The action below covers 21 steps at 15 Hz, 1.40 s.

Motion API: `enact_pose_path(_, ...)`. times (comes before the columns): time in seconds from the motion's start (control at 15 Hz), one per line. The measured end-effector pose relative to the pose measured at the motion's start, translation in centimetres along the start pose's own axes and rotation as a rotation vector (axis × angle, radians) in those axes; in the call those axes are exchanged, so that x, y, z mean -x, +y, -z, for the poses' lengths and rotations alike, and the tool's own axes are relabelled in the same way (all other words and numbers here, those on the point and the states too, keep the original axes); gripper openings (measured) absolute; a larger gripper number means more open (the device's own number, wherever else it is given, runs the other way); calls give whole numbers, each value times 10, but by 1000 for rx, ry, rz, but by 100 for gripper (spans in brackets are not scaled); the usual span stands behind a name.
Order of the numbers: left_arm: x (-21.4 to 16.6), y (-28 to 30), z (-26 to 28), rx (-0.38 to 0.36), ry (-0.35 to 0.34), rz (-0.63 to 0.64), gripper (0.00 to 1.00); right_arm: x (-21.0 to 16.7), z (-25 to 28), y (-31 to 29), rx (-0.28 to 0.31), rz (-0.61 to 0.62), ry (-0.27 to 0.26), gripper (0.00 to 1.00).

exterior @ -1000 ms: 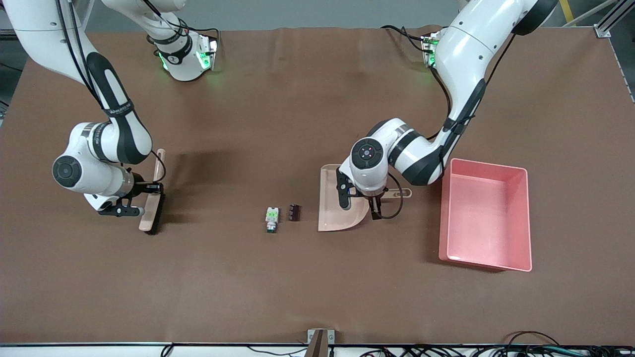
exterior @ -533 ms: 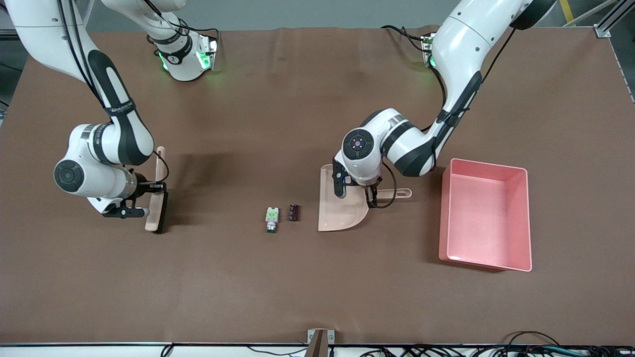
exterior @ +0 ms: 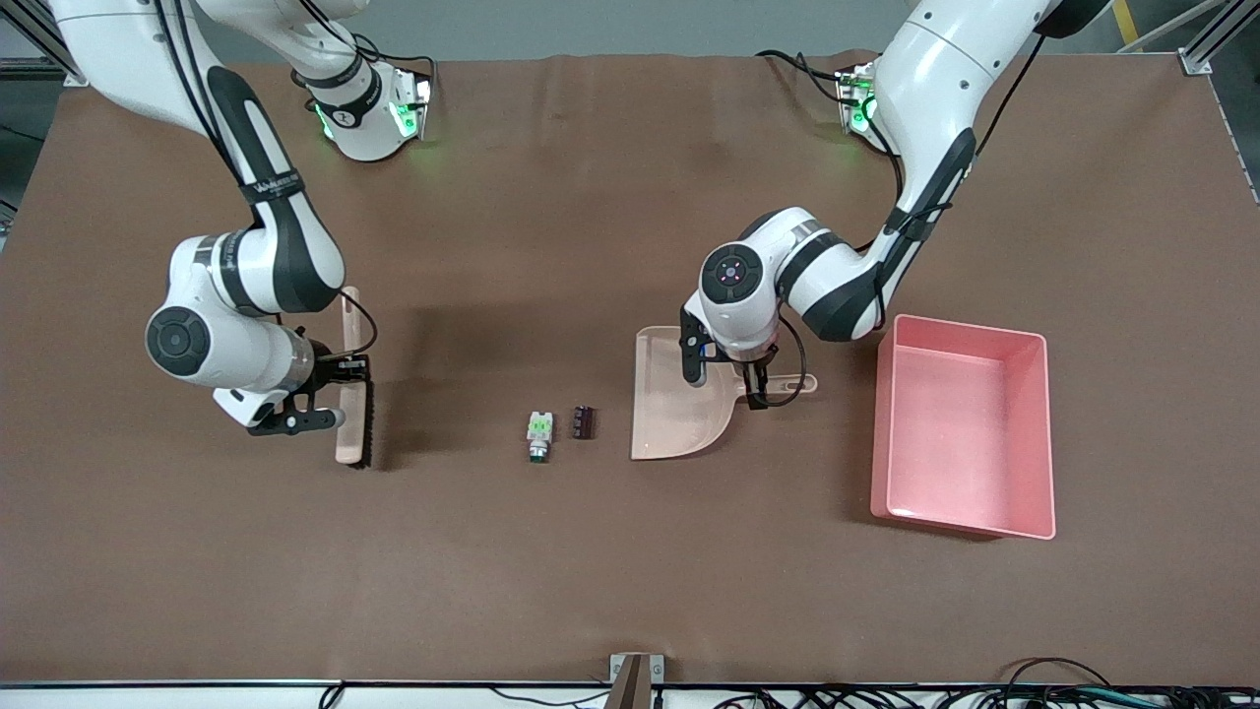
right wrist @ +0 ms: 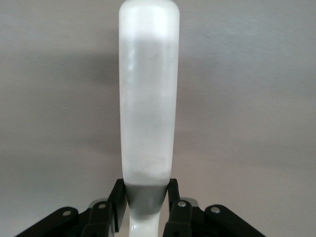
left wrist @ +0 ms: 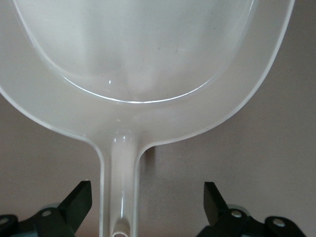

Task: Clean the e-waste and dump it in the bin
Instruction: 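Slide the dustpan toward the parts while the right gripper lifts the brush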

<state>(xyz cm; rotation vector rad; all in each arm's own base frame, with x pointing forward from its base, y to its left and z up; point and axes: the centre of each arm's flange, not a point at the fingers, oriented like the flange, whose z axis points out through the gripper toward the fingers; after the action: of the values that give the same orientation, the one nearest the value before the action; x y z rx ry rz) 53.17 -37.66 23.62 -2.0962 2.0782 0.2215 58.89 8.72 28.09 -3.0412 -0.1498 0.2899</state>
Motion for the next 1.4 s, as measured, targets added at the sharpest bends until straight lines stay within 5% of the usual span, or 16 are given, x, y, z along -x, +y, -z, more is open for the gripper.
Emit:
enact_pose_path(0.4, 0, -2, -8, -31, 6, -21, 98, 3, 4, -72, -66, -64, 55, 38)
enact_pose_path(0.67, -5, -4, -14, -47, 19, -32, 60, 12, -5, -131, -57, -66, 72, 38)
enact_pose_path(0.87, -6, -6, -12, -51, 22, -30, 50, 8, -21, -138, -54, -80, 85, 38)
enact_pose_path(0.93, -6, -7, -11, -53, 23, -30, 36, 6, -31, -141, -52, -89, 88, 38)
enact_pose_path(1.0, -7, -7, -11, -54, 24, -30, 33, 5, -41, -146, -48, -89, 88, 38)
enact_pose_path(1.4, -10, -7, -7, -62, 27, -34, 33, -1, -75, -177, -43, -97, 107, 38)
